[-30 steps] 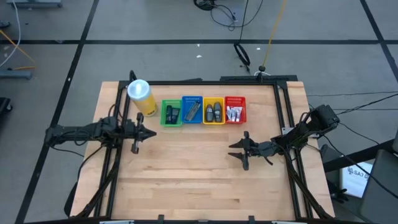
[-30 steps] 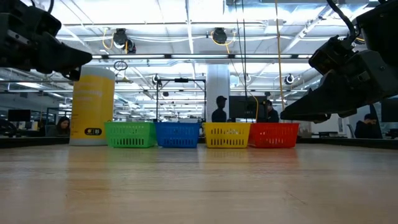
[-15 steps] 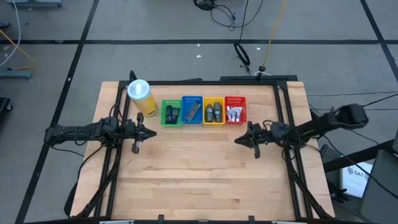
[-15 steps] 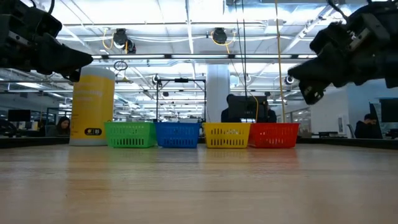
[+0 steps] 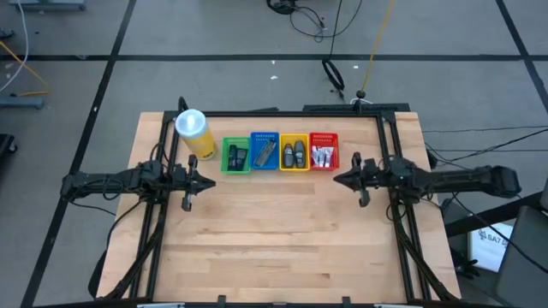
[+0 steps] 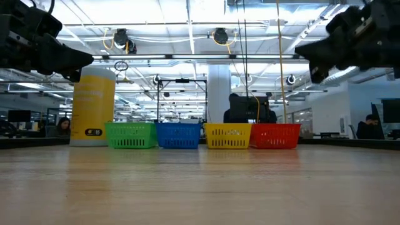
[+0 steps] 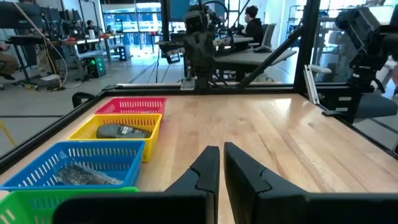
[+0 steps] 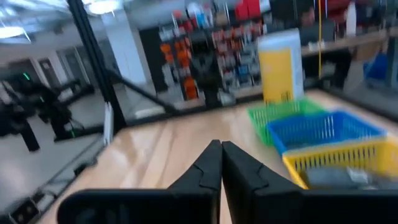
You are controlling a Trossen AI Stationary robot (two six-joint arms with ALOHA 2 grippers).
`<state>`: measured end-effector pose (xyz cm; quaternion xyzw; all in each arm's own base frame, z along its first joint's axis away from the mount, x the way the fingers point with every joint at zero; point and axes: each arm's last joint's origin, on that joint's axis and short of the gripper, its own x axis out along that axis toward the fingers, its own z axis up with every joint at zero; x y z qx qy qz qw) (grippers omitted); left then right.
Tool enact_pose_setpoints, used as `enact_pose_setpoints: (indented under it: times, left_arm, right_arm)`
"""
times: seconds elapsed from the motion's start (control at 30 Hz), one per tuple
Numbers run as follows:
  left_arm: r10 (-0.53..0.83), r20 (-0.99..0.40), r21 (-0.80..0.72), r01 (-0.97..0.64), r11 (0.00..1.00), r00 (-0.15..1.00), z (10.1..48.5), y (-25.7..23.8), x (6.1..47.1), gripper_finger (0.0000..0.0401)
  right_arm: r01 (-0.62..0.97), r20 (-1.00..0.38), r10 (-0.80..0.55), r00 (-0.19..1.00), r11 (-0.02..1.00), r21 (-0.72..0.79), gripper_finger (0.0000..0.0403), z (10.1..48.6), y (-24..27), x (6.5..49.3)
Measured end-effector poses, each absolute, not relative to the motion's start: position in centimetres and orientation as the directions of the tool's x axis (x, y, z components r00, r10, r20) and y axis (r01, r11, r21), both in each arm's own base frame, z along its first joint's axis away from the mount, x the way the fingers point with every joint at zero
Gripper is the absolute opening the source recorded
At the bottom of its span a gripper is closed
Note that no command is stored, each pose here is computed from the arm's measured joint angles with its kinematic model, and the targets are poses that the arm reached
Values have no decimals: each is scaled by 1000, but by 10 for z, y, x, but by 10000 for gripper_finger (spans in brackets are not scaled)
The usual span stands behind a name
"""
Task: Pick & Place Travel size toiletries
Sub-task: Return to home position
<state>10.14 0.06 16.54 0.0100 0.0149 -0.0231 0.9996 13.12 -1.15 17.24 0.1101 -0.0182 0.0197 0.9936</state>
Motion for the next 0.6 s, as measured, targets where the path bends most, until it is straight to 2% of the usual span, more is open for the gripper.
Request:
enact_pose_setpoints:
  times: [0.17, 0.3, 0.43, 0.5, 0.6]
  left_arm:
    - [-44, -29, 19, 45, 999, 999, 166, 1, 101, 26]
    - [-44, -29, 19, 45, 999, 999, 166, 1, 101, 26]
    - [-44, -29, 19, 45, 999, 999, 166, 1, 101, 26]
    - [-45, -29, 19, 45, 999, 999, 166, 1, 101, 26]
    - [-45, -29, 19, 45, 999, 999, 166, 1, 101, 26]
  right_arm:
    - [-72, 173, 38, 984, 979, 191, 6, 186, -11, 125]
    - [-79, 212, 39, 977, 980, 183, 9, 190, -11, 124]
    - [-90, 203, 42, 978, 968, 233, 5, 189, -10, 125]
    - [-78, 154, 39, 987, 963, 260, 4, 184, -10, 125]
    - [41, 44, -52, 998, 976, 214, 6, 174, -11, 125]
